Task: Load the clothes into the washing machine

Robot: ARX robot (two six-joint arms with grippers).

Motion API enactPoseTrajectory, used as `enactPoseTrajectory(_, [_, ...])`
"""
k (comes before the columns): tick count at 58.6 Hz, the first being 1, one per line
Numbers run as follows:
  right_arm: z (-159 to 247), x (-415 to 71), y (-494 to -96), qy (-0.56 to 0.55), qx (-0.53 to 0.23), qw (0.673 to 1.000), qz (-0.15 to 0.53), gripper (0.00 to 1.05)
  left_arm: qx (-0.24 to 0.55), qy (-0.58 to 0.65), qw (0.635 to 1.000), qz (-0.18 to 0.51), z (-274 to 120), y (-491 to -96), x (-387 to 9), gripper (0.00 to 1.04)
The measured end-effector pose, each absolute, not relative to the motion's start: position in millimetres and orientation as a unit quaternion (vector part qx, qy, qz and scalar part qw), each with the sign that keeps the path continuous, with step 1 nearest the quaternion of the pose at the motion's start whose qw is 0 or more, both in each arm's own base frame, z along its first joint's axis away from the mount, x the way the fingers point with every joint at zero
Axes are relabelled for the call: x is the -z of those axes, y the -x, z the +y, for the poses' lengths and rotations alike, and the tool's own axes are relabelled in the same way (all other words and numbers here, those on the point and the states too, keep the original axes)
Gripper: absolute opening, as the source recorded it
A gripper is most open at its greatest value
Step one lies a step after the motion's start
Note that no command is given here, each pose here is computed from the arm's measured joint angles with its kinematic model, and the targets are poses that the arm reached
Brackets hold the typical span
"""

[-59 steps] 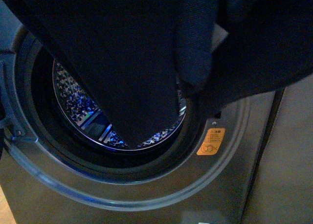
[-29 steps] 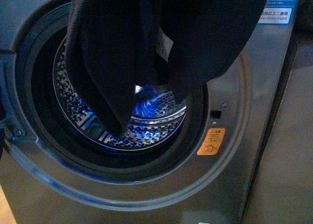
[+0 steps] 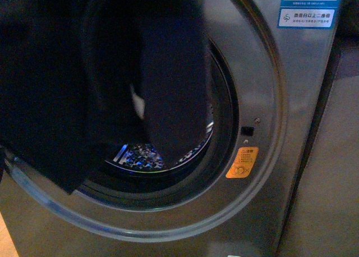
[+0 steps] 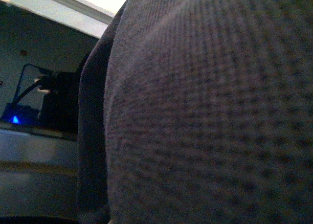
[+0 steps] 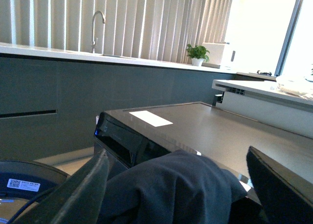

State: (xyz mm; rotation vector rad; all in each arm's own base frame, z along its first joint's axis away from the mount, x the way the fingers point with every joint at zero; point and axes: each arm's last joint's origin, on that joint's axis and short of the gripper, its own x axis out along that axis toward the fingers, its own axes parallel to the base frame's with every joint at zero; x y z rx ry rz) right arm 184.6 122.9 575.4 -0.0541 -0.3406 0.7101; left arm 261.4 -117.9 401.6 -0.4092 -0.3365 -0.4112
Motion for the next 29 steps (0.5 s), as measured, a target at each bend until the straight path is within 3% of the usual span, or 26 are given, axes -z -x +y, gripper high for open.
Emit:
enactPoseTrajectory(6, [122.7,-575.6,-184.3,0.026,-0.346,0.923,-0.166,0.99,0.201,0.197,0.946,-0.157,-107.8,-258.3,-388.3,0.11])
enactPoseTrajectory(13, [122.7,-575.6,-184.3,0.026,-0.346,0.923,-0.166,0.97,0.204,0.187,0.95,-0.142,-100.4,-253.0,-372.8,0.11])
enactPoseTrajectory(29, [123.7,-575.8,-183.7,0.015,-0.322,0.931,-0.174,0.97,0.194,0.167,0.965,-0.064,-72.1,-255.6,-292.6,0.11])
